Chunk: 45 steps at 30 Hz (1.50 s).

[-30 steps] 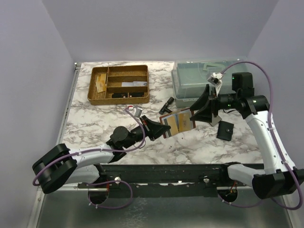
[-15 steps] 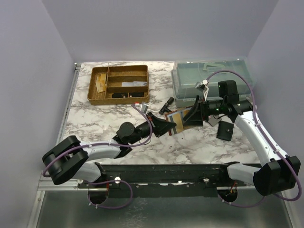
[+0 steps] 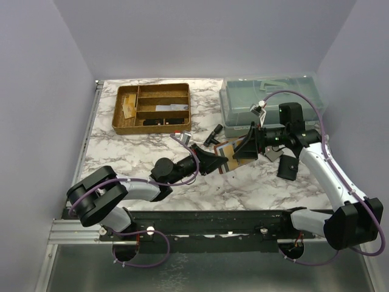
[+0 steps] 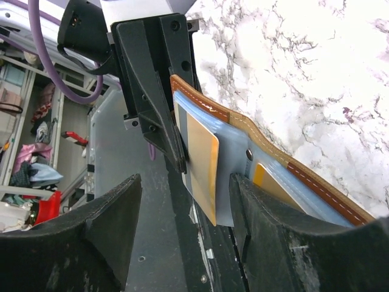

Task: Take the credit cards out of the card holder
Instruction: Remove the credit card from the card holder.

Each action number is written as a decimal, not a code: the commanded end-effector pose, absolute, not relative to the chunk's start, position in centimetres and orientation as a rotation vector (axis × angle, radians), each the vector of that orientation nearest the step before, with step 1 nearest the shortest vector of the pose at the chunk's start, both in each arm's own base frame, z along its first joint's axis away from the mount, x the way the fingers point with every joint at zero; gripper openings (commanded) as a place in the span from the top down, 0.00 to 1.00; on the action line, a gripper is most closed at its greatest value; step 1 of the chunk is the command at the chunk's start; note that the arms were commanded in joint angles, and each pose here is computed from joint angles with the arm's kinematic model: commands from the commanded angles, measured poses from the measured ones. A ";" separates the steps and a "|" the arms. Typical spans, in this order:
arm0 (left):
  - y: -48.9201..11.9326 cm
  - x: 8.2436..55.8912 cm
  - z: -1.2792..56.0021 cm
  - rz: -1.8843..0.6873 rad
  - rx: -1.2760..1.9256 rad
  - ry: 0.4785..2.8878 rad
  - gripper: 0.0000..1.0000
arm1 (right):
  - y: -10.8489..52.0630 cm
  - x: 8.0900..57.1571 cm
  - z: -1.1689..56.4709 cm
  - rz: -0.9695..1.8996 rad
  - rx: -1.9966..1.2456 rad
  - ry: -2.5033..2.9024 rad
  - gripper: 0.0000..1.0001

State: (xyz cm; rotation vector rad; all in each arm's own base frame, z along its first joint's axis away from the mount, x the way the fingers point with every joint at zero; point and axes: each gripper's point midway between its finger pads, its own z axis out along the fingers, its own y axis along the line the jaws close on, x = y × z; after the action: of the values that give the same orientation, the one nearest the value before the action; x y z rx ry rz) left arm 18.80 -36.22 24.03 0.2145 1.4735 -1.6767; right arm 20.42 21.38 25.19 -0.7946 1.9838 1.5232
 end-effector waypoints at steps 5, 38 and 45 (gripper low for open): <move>-36.7 17.9 28.5 -1.776 0.276 1.285 1.00 | 21.8 19.9 25.0 1.631 -0.763 1.984 0.36; -33.0 17.6 28.9 -1.740 0.227 1.292 1.00 | 20.2 19.8 27.8 1.679 -0.740 1.856 1.00; -33.9 17.5 29.0 -1.771 0.258 1.299 1.00 | 20.2 18.5 28.7 1.762 -0.790 1.807 0.96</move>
State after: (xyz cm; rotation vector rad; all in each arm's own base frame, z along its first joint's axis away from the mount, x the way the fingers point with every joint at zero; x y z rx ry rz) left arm 18.18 -33.49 27.11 0.2085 1.3726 -1.7181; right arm 19.89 20.21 27.63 -0.7298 1.8697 1.6901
